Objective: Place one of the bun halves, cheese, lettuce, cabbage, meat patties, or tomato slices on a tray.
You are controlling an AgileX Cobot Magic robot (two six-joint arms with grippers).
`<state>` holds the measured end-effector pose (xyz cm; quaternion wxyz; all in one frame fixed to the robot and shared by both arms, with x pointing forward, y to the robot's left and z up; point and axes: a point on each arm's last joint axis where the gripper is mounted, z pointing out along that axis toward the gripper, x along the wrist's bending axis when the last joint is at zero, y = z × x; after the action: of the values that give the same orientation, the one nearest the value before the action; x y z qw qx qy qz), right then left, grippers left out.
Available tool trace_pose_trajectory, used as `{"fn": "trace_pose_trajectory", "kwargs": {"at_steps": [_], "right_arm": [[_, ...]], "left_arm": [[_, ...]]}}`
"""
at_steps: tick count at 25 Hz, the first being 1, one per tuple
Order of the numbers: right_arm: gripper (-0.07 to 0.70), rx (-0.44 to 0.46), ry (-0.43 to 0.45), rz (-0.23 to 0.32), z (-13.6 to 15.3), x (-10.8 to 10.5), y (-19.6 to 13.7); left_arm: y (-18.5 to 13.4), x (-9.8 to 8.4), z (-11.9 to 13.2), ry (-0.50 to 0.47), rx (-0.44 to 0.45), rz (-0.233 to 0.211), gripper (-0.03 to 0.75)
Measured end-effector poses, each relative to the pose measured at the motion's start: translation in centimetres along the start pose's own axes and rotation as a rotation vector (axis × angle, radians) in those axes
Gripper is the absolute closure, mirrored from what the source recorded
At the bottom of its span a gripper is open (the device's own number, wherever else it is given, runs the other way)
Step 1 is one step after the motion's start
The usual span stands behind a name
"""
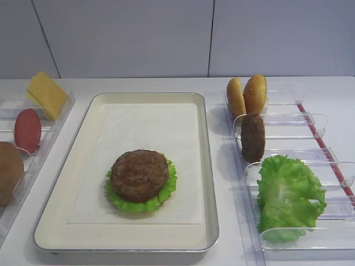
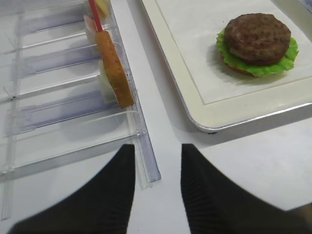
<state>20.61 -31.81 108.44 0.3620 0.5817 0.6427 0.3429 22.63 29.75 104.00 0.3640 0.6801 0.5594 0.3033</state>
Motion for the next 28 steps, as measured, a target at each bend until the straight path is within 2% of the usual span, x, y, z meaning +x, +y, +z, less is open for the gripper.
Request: {"fn": "trace_pose_trajectory", "kwargs": {"at_steps": [7, 12, 15, 19, 24, 28], "right_arm": [[0.307, 0.123, -0.02, -0.004, 3.3, 0.5, -3.0], [0.307, 0.035, 0.013, 0.005, 4.1, 0.9, -2.4], [0.321, 0.041, 0.077, -0.018, 4.6, 1.6, -2.7], [0.388, 0.032, 0.136, -0.049, 4.5, 2.1, -2.6], [0.477, 0.031, 0.111, -0.043, 4.5, 2.2, -2.6], [0.504, 0.031, 0.093, -0.014, 4.5, 2.3, -2.6]], "left_arm": [[0.0, 0.0, 0.0, 0.0, 0.0, 0.0, 0.491], [0.0, 0.0, 0.0, 0.0, 0.001, 0.0, 0.491], [0.0, 0.0, 0.0, 0.0, 0.001, 0.0, 0.491], [0.0, 0.0, 0.0, 0.0, 0.001, 0.0, 0.491], [0.0, 0.0, 0.0, 0.0, 0.001, 0.0, 0.491], [0.0, 0.0, 0.0, 0.0, 0.001, 0.0, 0.491]]}}
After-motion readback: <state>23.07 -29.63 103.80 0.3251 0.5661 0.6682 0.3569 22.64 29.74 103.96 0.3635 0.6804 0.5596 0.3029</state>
